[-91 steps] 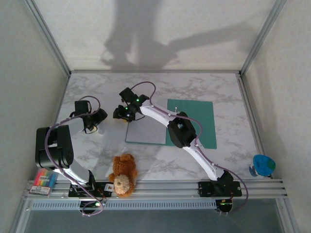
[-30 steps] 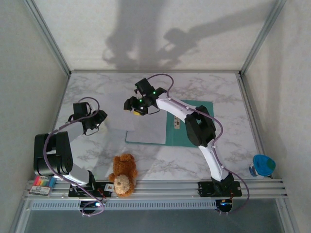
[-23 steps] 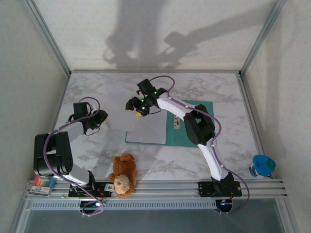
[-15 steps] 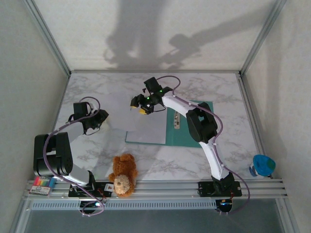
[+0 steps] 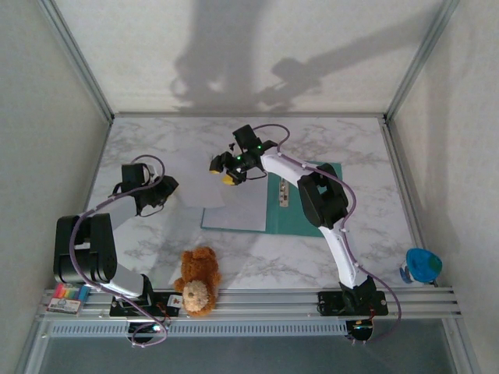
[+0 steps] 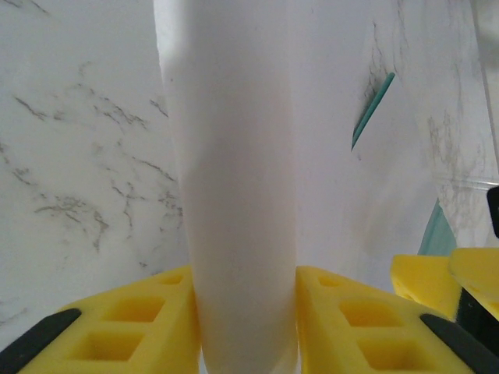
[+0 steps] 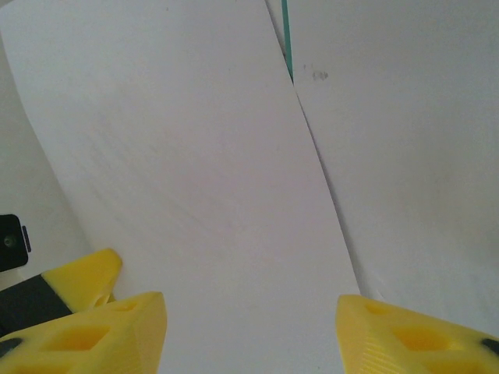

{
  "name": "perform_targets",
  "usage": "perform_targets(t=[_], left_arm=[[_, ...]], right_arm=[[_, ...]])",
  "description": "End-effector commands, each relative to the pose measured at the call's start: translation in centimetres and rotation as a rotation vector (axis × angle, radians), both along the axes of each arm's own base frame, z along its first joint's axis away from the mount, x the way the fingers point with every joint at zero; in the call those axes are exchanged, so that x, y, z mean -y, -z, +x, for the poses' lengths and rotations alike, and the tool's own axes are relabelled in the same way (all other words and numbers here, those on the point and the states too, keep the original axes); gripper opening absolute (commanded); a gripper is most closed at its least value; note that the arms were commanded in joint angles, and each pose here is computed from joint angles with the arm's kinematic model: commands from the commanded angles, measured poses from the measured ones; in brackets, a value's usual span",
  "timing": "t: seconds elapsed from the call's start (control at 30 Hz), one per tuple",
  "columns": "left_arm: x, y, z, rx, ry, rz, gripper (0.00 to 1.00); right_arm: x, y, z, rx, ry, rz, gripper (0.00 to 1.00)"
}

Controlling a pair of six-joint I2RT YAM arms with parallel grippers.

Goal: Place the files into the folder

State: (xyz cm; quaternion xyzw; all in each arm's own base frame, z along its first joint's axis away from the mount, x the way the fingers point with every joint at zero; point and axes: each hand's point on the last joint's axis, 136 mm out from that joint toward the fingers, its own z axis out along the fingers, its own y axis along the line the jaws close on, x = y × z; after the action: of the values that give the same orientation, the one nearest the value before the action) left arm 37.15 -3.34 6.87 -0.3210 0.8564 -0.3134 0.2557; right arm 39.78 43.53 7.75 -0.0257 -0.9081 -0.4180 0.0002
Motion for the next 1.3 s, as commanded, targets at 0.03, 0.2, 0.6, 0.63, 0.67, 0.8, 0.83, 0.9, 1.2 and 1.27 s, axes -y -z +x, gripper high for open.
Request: perform_targets(t=[0.03, 0.2, 0.6, 0.63, 0.67, 0.8, 0.83, 0.9, 1.2, 1.27], left_arm=[[0.5, 0.2, 0.5, -0.006, 0.015, 0.006, 0.36], [0.8, 0.8, 0.6, -0.019, 0.022, 0.012, 0.36], [1.3, 1.8, 0.7, -0.041, 0.029, 0.019, 0.49], [1.2, 1.9, 0.7, -0.042, 0.027, 0.02, 0.49], [1.3, 1.8, 0.7, -0.039, 0.028, 0.02, 0.49], [1.5, 1.8, 0.9, -0.034, 0.027, 0.018, 0.5], [1.5, 1.7, 0.9, -0.033, 0.027, 0.018, 0.51], [1.6, 1.8, 1.0, -0.032, 0.028, 0.018, 0.51], [2.3, 2.1, 1.3, -0.03, 0.035, 0.012, 0.54], [2.6, 2.0, 1.4, -0.028, 0.041, 0.013, 0.55]], right_arm=[[-0.9, 2.1, -1.1, -0.053, -0.021, 0.002, 0.59], [-1.6, 2.7, -1.4, -0.062, -0.032, -0.003, 0.59], [-2.2, 3.5, -2.3, -0.07, -0.043, -0.015, 0.58], [-2.3, 3.5, -2.4, -0.07, -0.046, -0.014, 0.58], [-2.3, 3.5, -2.4, -0.071, -0.047, -0.015, 0.58], [-2.6, 3.6, -2.8, -0.074, -0.053, -0.015, 0.58], [-2.7, 3.6, -2.9, -0.075, -0.055, -0.012, 0.58], [-2.9, 3.6, -3.1, -0.075, -0.059, -0.011, 0.58], [-3.6, 3.4, -3.7, -0.085, -0.064, 0.006, 0.58], [-3.7, 3.3, -3.7, -0.087, -0.063, 0.009, 0.58]])
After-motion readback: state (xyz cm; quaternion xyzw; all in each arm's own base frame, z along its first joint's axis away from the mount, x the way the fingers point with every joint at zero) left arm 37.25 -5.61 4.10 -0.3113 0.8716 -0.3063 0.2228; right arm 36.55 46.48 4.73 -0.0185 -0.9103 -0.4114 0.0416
